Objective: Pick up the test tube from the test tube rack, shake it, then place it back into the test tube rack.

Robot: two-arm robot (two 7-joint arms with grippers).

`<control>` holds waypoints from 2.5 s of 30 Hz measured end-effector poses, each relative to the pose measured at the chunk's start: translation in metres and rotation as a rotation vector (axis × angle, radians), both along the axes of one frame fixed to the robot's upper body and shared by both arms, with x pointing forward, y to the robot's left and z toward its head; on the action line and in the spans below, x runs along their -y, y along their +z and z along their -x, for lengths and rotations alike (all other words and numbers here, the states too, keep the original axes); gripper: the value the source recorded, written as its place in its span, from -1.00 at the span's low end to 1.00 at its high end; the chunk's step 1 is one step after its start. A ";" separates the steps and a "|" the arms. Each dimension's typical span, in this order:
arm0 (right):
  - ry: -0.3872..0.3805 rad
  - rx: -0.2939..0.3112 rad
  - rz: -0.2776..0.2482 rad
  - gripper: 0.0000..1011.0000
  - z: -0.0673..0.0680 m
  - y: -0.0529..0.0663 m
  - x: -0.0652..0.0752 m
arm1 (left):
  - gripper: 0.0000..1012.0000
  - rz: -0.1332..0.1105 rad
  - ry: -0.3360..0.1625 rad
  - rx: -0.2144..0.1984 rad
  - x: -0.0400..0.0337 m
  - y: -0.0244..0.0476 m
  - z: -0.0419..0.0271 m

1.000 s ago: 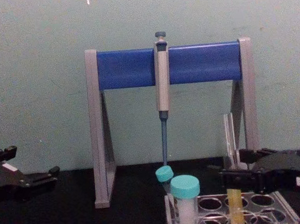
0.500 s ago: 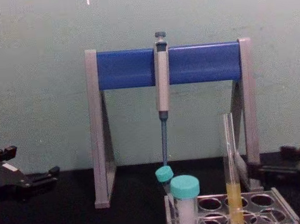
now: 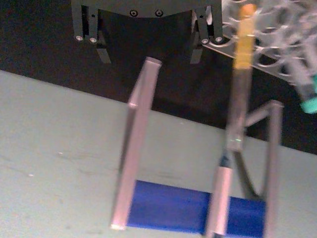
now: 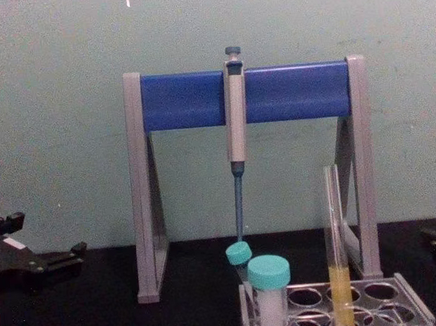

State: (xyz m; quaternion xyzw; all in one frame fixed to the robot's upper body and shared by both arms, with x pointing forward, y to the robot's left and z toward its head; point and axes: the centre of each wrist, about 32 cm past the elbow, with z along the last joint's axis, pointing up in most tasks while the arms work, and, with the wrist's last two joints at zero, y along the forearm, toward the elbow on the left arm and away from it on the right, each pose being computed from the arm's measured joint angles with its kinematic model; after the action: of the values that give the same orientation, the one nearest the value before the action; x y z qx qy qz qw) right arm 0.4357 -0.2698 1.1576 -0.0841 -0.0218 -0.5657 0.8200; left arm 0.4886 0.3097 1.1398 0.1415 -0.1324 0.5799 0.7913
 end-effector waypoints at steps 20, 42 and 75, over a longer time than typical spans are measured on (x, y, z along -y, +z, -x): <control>-0.107 -0.028 0.010 0.98 -0.006 -0.044 -0.014 | 1.00 0.000 0.000 0.000 0.0000 0.0000 0.0000; -0.107 -0.033 0.011 0.98 -0.006 -0.044 -0.014 | 0.99 0.000 0.000 0.000 0.0000 0.0000 0.0000; -0.108 -0.032 0.011 0.98 -0.005 -0.044 -0.014 | 1.00 0.000 0.000 0.000 0.0000 0.0000 0.0000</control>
State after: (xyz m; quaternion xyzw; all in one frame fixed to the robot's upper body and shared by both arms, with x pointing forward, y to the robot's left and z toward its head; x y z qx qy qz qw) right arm 0.4411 -0.2562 1.1137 -0.0988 -0.0073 -0.6076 0.7881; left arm 0.4886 0.3097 1.1398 0.1415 -0.1325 0.5799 0.7913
